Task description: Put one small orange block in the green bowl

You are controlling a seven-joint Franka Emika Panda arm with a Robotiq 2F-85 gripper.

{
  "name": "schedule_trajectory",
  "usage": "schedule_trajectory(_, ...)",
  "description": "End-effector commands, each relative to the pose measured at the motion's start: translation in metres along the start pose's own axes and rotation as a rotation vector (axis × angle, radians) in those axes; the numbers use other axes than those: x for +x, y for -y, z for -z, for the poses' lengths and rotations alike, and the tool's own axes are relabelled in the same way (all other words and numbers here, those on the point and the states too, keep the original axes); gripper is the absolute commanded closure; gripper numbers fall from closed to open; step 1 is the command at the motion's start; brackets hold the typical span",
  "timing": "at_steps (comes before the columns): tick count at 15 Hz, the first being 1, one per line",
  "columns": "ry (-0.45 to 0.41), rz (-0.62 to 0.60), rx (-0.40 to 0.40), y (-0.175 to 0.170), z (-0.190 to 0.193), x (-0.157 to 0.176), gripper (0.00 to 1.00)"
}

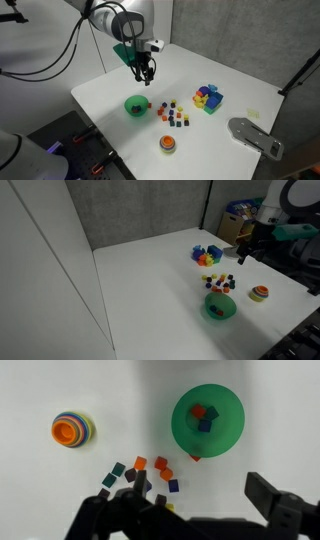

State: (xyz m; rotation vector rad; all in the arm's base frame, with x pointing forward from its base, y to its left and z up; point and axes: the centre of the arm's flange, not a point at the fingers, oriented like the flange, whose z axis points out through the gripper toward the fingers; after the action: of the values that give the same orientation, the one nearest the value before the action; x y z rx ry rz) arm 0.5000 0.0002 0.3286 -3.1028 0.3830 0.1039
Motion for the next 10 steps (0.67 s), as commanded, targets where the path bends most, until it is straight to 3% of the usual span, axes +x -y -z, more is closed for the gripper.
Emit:
schedule_trajectory(1, -0.034, 0.074, 0.005, -0.024, 0.045, -0.028, 0.00)
schedule_trajectory(10, -0.114, 0.163, -0.133, -0.044, 0.086, -0.088, 0.00)
